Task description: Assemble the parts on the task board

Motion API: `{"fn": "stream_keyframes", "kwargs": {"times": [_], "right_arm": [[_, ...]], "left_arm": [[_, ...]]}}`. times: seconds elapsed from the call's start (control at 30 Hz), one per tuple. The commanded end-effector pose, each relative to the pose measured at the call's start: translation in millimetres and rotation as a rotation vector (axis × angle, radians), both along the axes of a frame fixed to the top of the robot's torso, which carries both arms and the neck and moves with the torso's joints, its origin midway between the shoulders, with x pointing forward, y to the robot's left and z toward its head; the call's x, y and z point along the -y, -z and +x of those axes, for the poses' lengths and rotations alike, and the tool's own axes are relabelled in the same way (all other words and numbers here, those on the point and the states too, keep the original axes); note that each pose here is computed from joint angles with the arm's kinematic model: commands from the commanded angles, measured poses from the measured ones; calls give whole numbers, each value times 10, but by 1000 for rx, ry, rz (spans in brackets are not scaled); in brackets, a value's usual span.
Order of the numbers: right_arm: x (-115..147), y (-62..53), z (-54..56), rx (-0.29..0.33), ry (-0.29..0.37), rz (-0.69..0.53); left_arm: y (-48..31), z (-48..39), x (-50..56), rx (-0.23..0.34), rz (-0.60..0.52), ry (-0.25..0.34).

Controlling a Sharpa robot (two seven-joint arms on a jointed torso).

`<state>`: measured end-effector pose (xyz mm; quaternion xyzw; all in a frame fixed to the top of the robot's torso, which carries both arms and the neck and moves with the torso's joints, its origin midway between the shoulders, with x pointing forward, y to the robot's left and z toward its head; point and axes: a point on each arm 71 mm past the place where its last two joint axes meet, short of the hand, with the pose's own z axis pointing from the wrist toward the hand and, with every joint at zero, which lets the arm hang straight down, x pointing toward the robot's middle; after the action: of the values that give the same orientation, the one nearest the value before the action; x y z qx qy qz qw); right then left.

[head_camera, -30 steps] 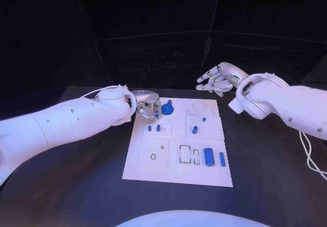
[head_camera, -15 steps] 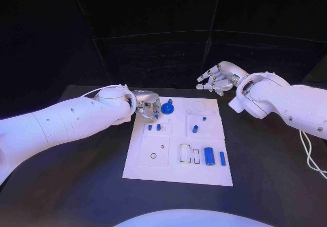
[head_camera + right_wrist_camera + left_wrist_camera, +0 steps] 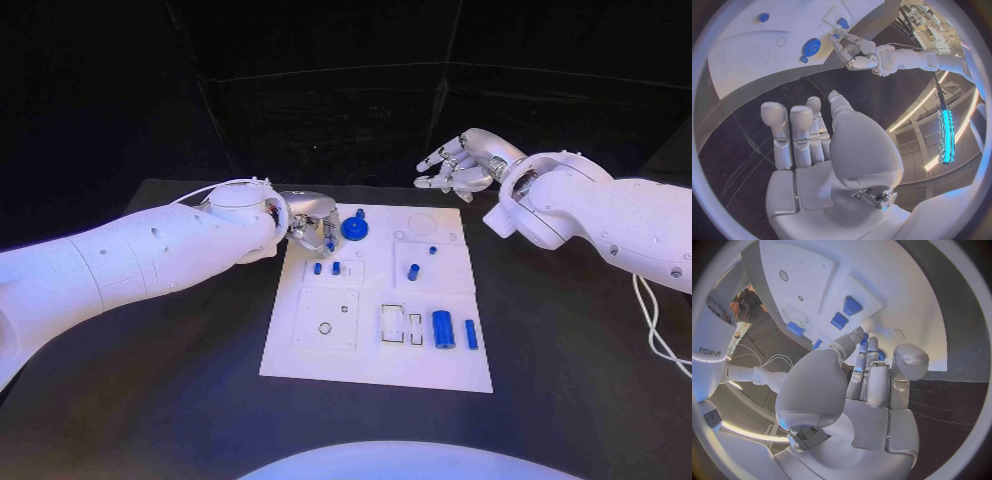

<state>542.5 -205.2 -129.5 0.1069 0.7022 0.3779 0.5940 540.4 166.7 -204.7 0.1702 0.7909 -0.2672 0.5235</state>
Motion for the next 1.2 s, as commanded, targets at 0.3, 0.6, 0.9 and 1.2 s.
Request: {"fn": "stream_keyframes", "kwargs": {"times": [0.3, 0.6, 0.9, 1.2], "right_arm": [[-20, -14, -1, 3, -13, -1], [-20, -14, -3, 2, -14, -1], [-20, -13, -4, 1, -15, -1], [-24, -12, -6, 0, -17, -2]], "left_arm": [[-2, 5, 9, -4, 0, -5], [-1, 3, 25, -6, 1, -3], [3, -3, 43, -13, 4, 1], [4, -3, 45, -14, 6, 0]]}}
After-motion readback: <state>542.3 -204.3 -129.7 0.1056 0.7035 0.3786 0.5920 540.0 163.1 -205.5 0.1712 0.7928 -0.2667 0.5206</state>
